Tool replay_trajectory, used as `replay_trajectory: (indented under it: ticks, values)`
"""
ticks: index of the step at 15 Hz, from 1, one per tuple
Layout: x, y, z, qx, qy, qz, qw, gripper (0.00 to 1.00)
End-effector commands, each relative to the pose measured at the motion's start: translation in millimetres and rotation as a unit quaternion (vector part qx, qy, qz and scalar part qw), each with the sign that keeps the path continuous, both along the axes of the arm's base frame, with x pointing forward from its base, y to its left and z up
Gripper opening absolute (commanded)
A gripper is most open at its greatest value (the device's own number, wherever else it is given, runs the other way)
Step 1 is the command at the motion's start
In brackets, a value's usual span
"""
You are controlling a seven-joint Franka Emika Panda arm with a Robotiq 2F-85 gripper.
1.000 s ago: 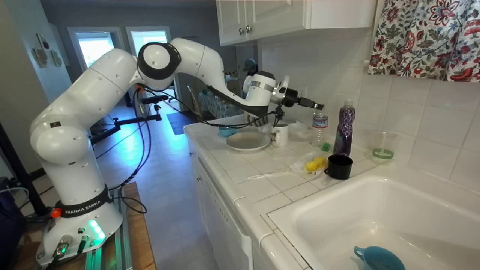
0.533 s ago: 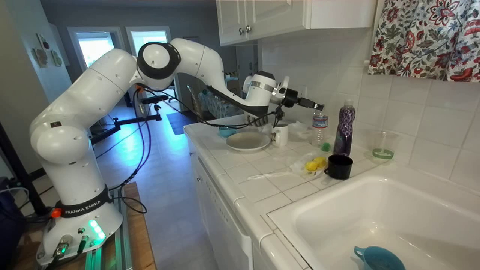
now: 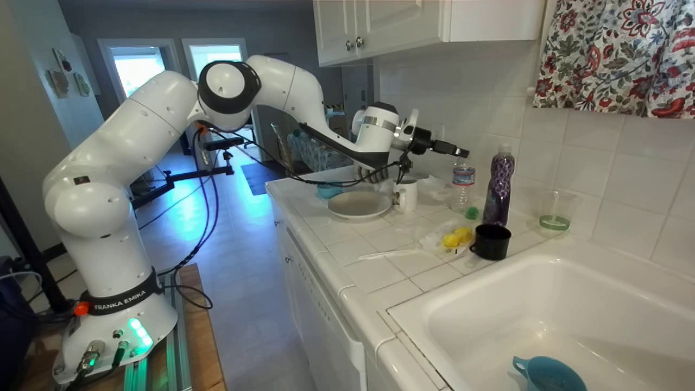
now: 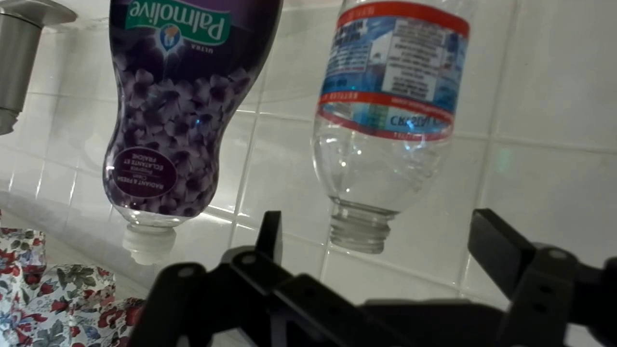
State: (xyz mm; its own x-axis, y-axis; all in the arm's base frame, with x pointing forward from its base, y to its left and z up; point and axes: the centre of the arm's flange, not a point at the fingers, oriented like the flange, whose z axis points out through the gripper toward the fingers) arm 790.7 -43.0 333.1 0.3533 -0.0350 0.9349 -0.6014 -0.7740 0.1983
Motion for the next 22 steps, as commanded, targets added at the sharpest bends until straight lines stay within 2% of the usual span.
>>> replay_trajectory:
  ticks: [1, 3, 5, 6, 7, 11, 13, 15, 16, 17, 21, 22]
  values:
    - [-4.4, -1.9, -1.4, -0.015, -0.012, -0.002, 0.9998, 1.00]
    - [-5.2, -4.2, -1.3, -0.015, -0.014, -0.006, 0.9998, 0.88]
    - [-5.7, -6.0, -2.0, -0.013, -0.016, -0.008, 0.9998, 0.86]
    - [-5.3, -6.4, -2.6, -0.012, -0.016, -0.008, 0.9998, 0.82]
    - [-5.3, -6.2, -3.1, -0.011, -0.017, -0.008, 0.9998, 0.84]
    - [-2.6, -1.8, -7.3, -0.011, -0.014, -0.002, 0.9998, 0.68]
    - [-1.1, 1.6, -9.7, -0.012, -0.013, 0.003, 0.9998, 0.71]
    - [-0.5, 4.6, -11.7, -0.014, -0.012, 0.005, 0.9998, 0.67]
    - [-0.5, 5.5, -12.1, -0.015, -0.012, 0.006, 0.9998, 0.58]
    - [-0.3, 6.4, -12.5, -0.016, -0.011, 0.006, 0.9998, 0.42]
    - [0.2, 6.6, -10.4, -0.019, -0.013, 0.006, 0.9997, 0.32]
    - [-0.2, 5.7, -10.7, -0.020, -0.013, 0.005, 0.9997, 0.15]
